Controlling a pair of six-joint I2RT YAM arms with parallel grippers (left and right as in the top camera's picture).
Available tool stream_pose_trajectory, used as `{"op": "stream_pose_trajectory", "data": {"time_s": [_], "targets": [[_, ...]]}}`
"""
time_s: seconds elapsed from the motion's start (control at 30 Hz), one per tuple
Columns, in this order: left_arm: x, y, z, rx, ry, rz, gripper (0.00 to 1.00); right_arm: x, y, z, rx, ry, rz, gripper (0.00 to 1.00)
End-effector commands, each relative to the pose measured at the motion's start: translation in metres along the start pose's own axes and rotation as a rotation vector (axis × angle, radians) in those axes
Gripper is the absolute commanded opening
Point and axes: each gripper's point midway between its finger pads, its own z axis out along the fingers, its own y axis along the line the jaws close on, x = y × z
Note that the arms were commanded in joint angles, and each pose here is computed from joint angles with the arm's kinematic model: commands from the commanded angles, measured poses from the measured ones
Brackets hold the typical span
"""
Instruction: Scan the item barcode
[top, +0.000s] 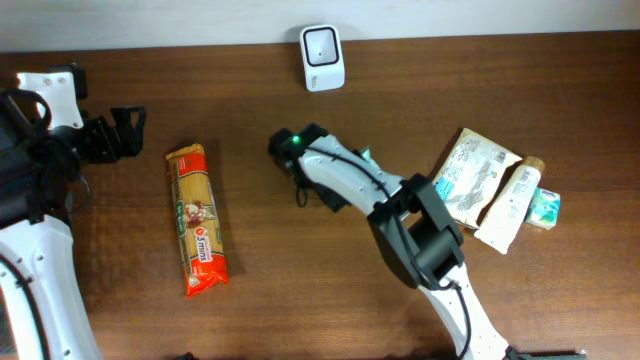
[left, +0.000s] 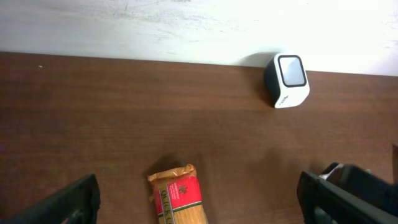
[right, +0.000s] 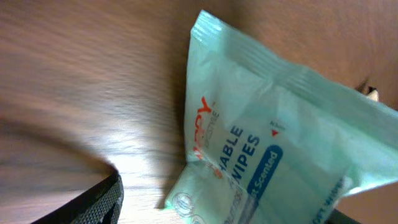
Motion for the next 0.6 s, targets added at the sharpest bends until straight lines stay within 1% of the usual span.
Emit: {"op": "stream_pose_trajectory", "data": {"time_s": [0.0, 0.07, 0.17, 0.27, 0.3, 0.33, 0.4, 0.43, 0.47, 0.5, 0.53, 0.57], "targets": [[-0.006, -0.005, -0.004, 0.01, -0.017, 0.003, 0.99, 0.002, 0.027, -0.02, -0.004, -0.031, -0.079, 0.84], [-0.006, -0.005, -0.004, 0.01, -0.017, 0.003, 0.99, 0.001, 0.036, -0.032, -0.014, -0.05, -0.084, 0.9], [-0.006, -0.005, -0.004, 0.01, -0.017, 0.003, 0.99, -0.011, 0.044, -0.075, -0.213, -0.105, -0.031, 0.91], [-0.006, -0.005, -0.004, 0.01, -0.017, 0.003, 0.99, -0.029, 0.018, -0.11, -0.42, -0.154, 0.078, 0.9], [-0.006, -0.005, -0.004, 0.01, -0.017, 0.003, 0.99, -0.029, 0.01, -0.111, -0.486, -0.143, 0.106, 0.89], [-0.006, -0.005, -0.004, 0.01, -0.017, 0.003, 0.99, -0.028, 0.0, -0.105, -0.567, -0.115, 0.132, 0.86], [-0.006, -0.005, -0.004, 0.01, -0.017, 0.003, 0.99, -0.023, -0.023, -0.088, -0.64, -0.07, 0.16, 0.69], [-0.006, -0.005, -0.004, 0.01, -0.017, 0.003, 0.99, -0.023, -0.027, -0.086, -0.696, -0.065, 0.163, 0.52], [-0.006, -0.005, -0.004, 0.01, -0.017, 0.003, 0.99, -0.023, -0.028, -0.086, -0.724, -0.064, 0.167, 0.4], [-0.006, -0.005, -0.004, 0.01, -0.017, 0.003, 0.99, -0.023, -0.031, -0.082, -0.736, -0.058, 0.179, 0.19], [-0.006, -0.005, -0.004, 0.01, -0.017, 0.003, 0.99, -0.023, -0.032, -0.08, -0.736, -0.056, 0.182, 0.15], [-0.006, -0.005, -0.004, 0.01, -0.017, 0.003, 0.99, -0.024, -0.028, -0.075, -0.733, -0.051, 0.182, 0.13]]}}
